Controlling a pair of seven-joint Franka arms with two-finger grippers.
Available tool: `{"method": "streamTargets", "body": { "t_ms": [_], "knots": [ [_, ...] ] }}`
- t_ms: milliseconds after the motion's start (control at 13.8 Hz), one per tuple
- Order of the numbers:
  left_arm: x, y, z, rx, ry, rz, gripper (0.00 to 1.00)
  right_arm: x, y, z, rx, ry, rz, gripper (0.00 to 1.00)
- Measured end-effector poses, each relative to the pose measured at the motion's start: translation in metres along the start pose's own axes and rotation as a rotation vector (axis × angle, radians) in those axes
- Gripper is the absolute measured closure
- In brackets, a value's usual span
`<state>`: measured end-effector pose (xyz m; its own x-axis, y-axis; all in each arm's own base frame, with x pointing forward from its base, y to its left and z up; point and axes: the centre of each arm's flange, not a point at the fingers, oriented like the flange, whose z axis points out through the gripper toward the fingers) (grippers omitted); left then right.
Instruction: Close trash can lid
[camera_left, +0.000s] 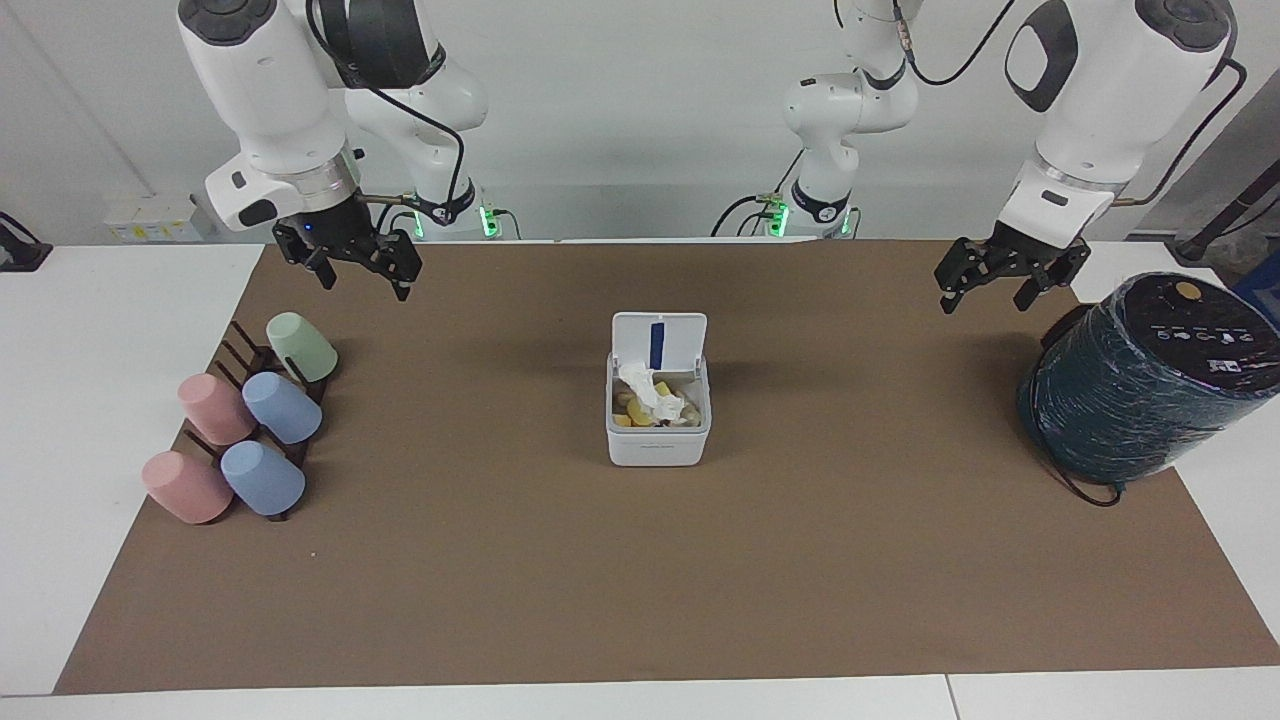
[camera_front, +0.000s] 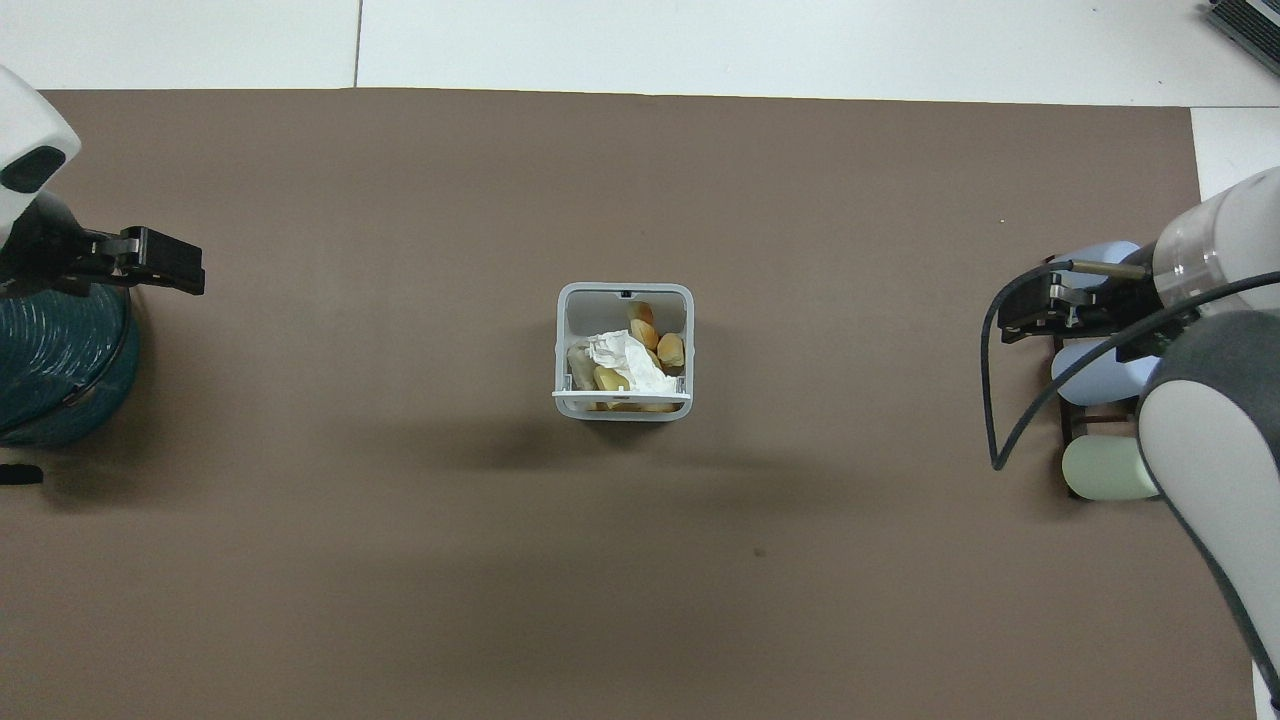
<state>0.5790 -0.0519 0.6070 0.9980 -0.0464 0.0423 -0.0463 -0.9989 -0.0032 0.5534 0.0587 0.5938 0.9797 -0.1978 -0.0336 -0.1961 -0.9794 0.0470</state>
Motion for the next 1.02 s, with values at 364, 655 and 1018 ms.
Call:
{"method": "streamTargets", "body": {
  "t_ms": [364,655,1018],
  "knots": [
    [0.000,0.008,0.000,-0.002,0.002,0.013,0.00,0.000,0.000,0.000,0.000,0.000,0.000,0.00],
    [-0.006,0.034,0.008,-0.018,-0.018,0.047,0.00,0.000,0.000,0.000,0.000,0.000,0.000,0.00],
    [-0.022,0.085,0.012,-0.042,-0.038,0.031,0.00,0.000,0.000,0.000,0.000,0.000,0.000,0.00]
  ]
}}
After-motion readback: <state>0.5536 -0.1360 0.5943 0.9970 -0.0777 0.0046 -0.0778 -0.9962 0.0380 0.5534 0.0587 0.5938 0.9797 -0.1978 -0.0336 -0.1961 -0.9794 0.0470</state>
